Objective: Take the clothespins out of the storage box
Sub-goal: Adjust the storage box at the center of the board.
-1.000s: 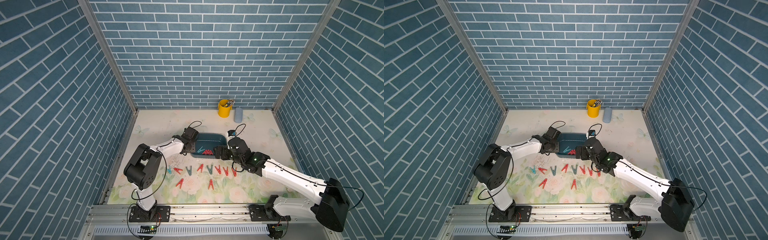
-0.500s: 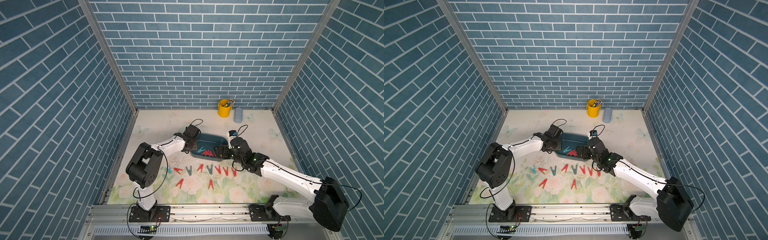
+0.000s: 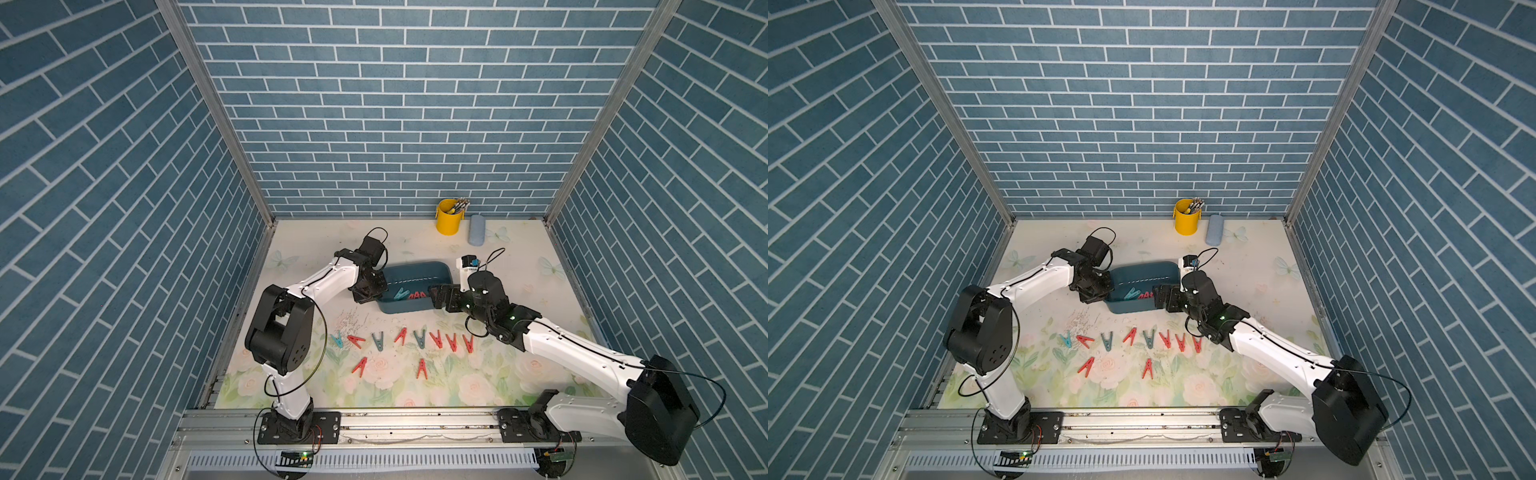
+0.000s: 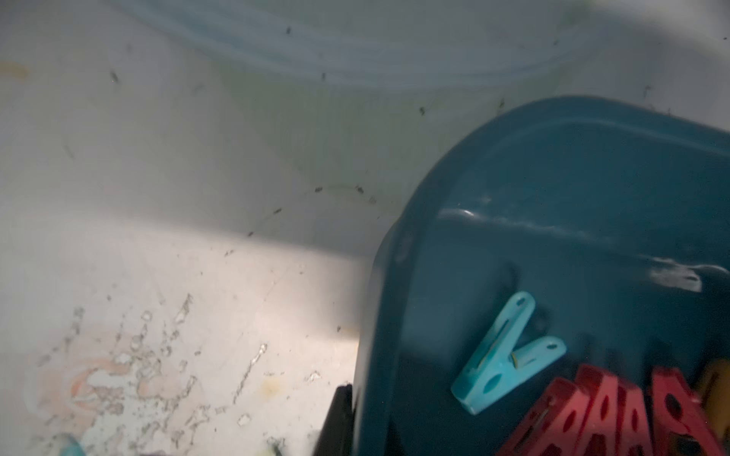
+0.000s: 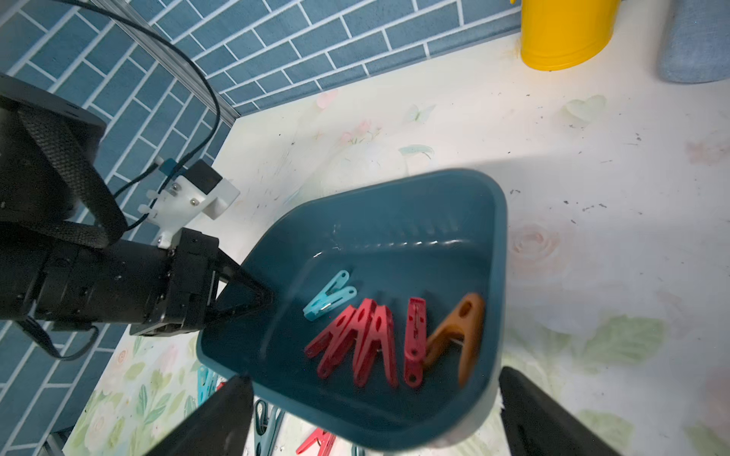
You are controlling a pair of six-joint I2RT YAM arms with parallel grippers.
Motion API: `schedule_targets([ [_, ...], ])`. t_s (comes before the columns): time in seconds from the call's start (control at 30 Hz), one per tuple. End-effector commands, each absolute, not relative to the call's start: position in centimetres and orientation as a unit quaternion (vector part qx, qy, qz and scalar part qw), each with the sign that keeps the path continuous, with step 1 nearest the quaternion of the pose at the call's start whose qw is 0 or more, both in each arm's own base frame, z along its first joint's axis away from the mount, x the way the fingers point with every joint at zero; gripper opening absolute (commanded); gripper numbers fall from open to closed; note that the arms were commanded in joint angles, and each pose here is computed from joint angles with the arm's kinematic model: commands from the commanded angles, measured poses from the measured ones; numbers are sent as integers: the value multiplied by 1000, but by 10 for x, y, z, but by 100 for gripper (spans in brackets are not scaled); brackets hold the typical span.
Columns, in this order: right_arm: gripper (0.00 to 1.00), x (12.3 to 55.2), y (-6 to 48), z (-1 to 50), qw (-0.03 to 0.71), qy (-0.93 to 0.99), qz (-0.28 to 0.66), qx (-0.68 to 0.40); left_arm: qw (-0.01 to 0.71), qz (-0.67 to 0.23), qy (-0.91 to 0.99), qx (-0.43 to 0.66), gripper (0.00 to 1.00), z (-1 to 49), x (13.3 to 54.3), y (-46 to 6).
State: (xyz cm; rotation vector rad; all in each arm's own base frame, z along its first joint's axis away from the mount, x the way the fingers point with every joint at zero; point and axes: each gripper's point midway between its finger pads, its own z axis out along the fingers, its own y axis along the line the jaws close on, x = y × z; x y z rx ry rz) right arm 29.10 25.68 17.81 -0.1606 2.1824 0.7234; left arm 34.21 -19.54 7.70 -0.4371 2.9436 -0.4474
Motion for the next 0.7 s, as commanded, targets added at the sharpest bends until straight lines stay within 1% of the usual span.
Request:
schedule_targets([
  [0.0,99,287,253,178,409,863,286,-77,30,-191,967,-166,0,87,330,-205],
  [0.13,99,286,250,175,410,864,283,-74,28,-193,966,-171,0,84,336,-205],
  [0.23,99,286,249,174,411,863,285,-69,41,-182,968,-170,0,84,344,-203],
  [0.47,99,289,253,170,409,862,292,-65,160,-94,973,-136,0,86,382,-178],
  [0.57,99,294,261,168,400,868,286,-75,202,-61,970,-117,0,80,388,-171],
  [0.67,99,300,266,166,393,872,281,-78,231,-54,966,-103,0,75,391,-169],
])
